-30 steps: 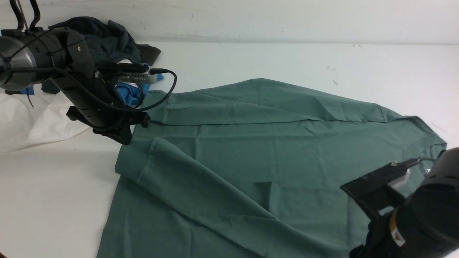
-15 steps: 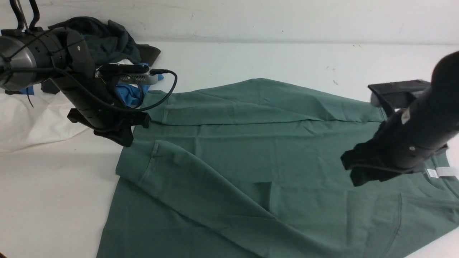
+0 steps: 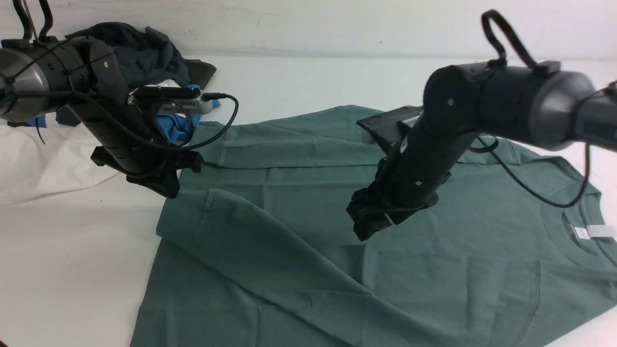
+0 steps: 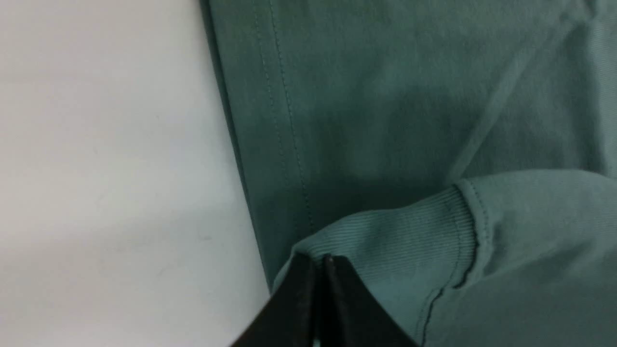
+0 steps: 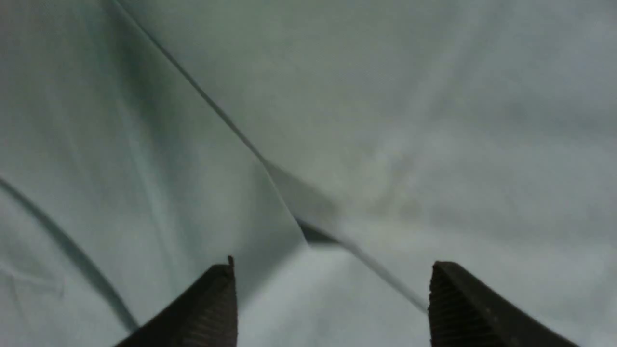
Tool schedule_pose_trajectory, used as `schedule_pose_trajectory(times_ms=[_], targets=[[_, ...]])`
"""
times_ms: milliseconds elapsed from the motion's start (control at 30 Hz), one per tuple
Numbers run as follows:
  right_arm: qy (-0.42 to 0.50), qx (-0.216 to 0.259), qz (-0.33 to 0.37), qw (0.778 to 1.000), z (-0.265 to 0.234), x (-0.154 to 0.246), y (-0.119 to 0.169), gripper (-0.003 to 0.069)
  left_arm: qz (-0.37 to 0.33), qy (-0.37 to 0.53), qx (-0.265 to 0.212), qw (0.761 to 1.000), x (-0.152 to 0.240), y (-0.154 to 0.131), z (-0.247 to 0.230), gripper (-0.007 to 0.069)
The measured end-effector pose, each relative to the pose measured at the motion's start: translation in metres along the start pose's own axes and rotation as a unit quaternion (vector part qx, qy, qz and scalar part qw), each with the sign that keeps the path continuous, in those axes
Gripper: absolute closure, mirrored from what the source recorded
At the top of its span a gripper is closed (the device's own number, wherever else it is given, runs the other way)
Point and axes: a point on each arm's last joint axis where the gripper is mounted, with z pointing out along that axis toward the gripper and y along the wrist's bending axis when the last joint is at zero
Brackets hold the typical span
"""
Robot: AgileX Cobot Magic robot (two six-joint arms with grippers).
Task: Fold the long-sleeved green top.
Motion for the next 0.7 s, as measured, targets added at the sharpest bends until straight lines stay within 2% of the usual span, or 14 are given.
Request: schedule_pose_trajectory(times_ms=[200,300,367,400,433,467,500,533,667,700], targets=[[0.034,-0.007,-0.007,0.999,0.033,-0.007,0.002,0.0161,0.000,0.005,0.001,1.000,0.001,0.000,0.000,0.0629],[0.057,-0.012,-0.004,0.998,0.040,-0.004,0.002,0.0193,0.000,0.005,0.001,1.000,0.001,0.000,0.000,0.0629],[0.077,-0.016,-0.003,0.997,0.044,0.000,0.002,0.0300,0.000,0.005,0.001,1.000,0.001,0.000,0.000,0.0629],[0.077,-0.016,-0.003,0.997,0.044,0.000,0.002,0.0300,0.000,0.005,0.001,1.000,0.001,0.000,0.000,0.0629],[0.077,-0.016,-0.003,0.997,0.043,0.000,0.002,0.0416,0.000,0.005,0.001,1.000,0.001,0.000,0.000,0.0629],[0.076,-0.016,-0.003,0.997,0.043,-0.001,0.002,0.0431,0.000,0.005,0.001,1.000,0.001,0.000,0.000,0.0629],[0.076,-0.016,-0.003,0.997,0.042,-0.001,0.003,0.0536,0.000,0.004,0.001,1.000,0.001,0.000,0.000,0.0629],[0.073,-0.015,-0.002,0.997,0.040,-0.002,0.003,0.0607,0.000,0.004,0.001,1.000,0.001,0.000,0.000,0.0629],[0.062,-0.001,-0.004,0.998,0.028,-0.003,0.002,0.0659,0.000,0.005,0.001,1.000,0.001,0.000,0.000,0.0629],[0.053,0.018,-0.004,0.998,0.017,-0.004,0.000,0.0661,0.000,0.006,0.002,1.000,0.001,0.000,0.000,0.0629]])
